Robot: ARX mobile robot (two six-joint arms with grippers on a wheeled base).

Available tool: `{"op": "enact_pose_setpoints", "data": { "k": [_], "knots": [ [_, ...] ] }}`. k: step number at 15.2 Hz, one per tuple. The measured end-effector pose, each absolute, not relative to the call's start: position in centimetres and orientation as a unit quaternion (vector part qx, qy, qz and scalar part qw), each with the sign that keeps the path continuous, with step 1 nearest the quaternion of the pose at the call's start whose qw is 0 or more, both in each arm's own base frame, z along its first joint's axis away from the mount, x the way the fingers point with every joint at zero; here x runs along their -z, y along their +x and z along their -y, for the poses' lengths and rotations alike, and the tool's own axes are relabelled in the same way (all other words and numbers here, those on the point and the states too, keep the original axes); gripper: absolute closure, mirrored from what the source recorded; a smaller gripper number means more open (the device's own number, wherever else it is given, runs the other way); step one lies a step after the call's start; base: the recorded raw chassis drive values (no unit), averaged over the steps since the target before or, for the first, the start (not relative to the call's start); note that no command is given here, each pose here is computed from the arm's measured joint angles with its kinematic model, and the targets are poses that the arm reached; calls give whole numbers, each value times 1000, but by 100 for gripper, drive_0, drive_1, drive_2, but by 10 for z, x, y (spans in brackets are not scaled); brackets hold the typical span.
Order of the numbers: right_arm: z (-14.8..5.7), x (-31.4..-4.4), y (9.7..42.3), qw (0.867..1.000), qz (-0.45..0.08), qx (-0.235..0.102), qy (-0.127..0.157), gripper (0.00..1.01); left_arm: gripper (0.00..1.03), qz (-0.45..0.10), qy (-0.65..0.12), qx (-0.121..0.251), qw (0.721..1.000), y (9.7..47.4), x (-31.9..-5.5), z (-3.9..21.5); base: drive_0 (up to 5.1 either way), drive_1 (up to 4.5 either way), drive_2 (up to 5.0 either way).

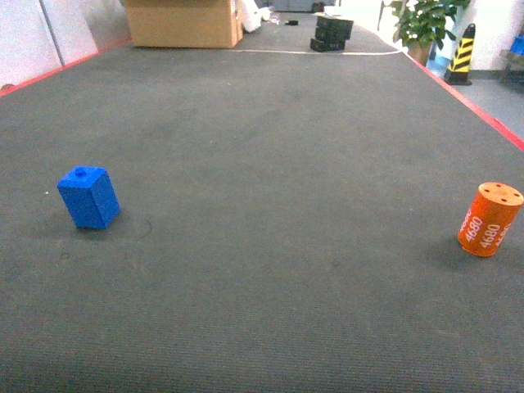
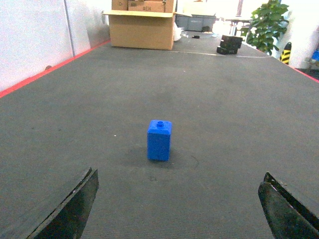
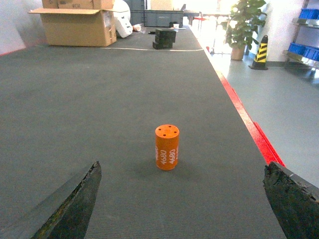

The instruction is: Sort blue parts and orange caps into right shelf containers

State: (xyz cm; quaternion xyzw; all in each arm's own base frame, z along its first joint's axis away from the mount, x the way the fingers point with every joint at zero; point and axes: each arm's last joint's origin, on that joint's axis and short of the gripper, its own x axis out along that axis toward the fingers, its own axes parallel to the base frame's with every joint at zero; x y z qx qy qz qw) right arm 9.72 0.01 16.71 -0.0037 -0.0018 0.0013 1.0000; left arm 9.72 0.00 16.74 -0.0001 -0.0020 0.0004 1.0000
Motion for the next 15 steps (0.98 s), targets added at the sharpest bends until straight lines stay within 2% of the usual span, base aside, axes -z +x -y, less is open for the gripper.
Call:
{"op": "enact_pose_setpoints", "data": {
  "k": [3,4,11,15],
  "knots": [
    [0,-167,97,1000,2,-1,-4,3,5,2,0,0,1000,97,-167,0,0,0,0],
    [0,-167,97,1000,2,-1,-4,3,11,2,0,0,1000,97,-167,0,0,0,0],
    [0,-167,97,1000,2,-1,-4,3,101,2,0,-1,1000,97,-167,0,0,0,0],
    [0,-167,97,1000,2,-1,-4,3,101,2,0,0,1000,97,-167,0,0,0,0]
  ]
}}
